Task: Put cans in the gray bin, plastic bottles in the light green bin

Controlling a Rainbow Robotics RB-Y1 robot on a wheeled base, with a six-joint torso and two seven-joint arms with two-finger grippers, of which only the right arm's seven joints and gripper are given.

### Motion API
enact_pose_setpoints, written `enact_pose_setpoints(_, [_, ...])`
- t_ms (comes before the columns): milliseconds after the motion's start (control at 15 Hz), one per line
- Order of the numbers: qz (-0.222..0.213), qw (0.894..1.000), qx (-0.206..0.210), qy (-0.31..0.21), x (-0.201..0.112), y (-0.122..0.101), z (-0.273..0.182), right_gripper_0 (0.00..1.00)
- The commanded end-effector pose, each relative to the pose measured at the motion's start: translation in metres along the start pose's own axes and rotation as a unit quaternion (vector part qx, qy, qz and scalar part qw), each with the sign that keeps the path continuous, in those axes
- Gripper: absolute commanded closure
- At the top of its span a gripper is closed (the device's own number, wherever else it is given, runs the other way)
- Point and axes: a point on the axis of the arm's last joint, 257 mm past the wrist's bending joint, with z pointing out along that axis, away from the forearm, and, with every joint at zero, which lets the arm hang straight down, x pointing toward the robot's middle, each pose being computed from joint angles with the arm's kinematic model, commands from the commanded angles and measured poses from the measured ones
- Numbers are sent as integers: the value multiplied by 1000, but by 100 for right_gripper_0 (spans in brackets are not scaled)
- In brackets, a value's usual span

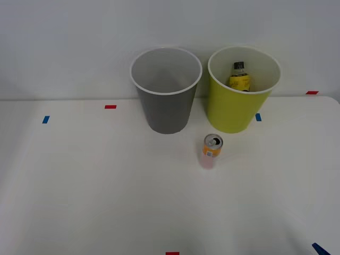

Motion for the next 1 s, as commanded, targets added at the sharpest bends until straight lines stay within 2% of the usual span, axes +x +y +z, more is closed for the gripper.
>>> enact_pose_setpoints(67, [0, 1000, 0, 0, 0, 0, 0, 0])
enact_pose_setpoints(1000, [0, 1000, 0, 0, 0, 0, 0, 0])
